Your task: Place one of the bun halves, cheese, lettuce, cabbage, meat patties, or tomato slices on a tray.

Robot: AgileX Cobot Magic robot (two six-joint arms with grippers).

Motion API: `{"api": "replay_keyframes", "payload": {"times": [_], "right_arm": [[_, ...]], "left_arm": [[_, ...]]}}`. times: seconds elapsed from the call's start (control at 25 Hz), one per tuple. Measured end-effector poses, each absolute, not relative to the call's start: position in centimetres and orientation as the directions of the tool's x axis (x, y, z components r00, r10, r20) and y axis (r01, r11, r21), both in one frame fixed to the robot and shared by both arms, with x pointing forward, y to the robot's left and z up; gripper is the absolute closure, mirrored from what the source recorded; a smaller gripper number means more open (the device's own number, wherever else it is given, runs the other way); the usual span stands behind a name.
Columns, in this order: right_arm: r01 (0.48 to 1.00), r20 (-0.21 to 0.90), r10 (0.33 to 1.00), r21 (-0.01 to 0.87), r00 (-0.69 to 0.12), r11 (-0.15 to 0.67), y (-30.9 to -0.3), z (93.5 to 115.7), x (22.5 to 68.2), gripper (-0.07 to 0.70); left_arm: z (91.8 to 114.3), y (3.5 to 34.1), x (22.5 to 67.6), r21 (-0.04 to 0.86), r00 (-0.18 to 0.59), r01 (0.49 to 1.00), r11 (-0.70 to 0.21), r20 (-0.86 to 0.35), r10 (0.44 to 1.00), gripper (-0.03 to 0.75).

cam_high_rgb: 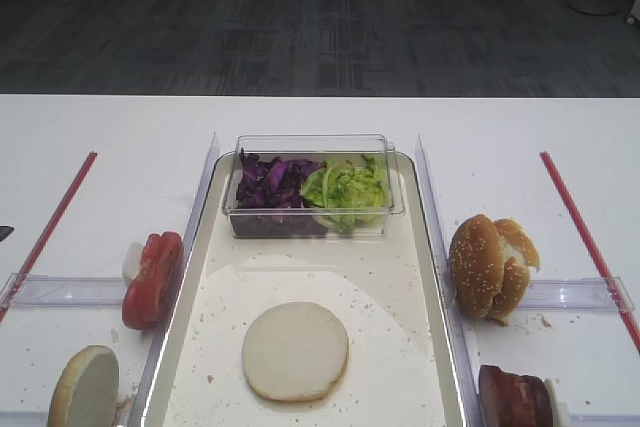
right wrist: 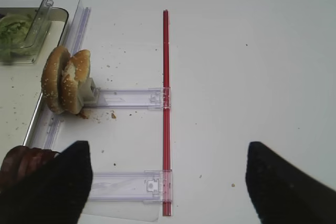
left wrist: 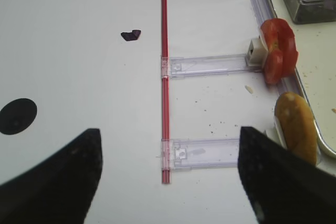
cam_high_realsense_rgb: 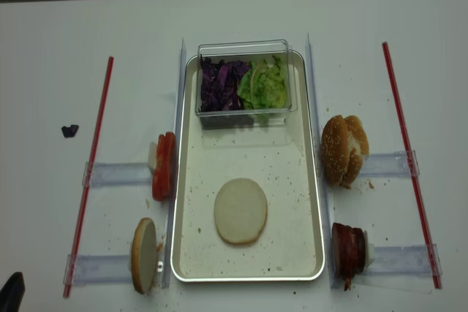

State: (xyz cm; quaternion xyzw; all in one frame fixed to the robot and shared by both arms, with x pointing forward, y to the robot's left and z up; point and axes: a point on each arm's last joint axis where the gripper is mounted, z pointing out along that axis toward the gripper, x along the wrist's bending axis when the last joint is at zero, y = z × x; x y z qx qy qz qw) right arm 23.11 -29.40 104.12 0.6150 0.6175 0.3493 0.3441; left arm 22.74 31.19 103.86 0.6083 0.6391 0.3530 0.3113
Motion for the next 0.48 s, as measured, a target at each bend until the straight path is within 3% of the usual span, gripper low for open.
{"api": "replay_keyframes", "payload": {"times": [0.48], "right_arm": [[0.519,0.005,1.000,0.855,-0.007,0.000,-29.40,104.12,23.11,0.017]], "left_arm": [[103.86,31.19,22.74,0.830,-0.066,0.558,0.011,0.032,0.997,0.223]]}}
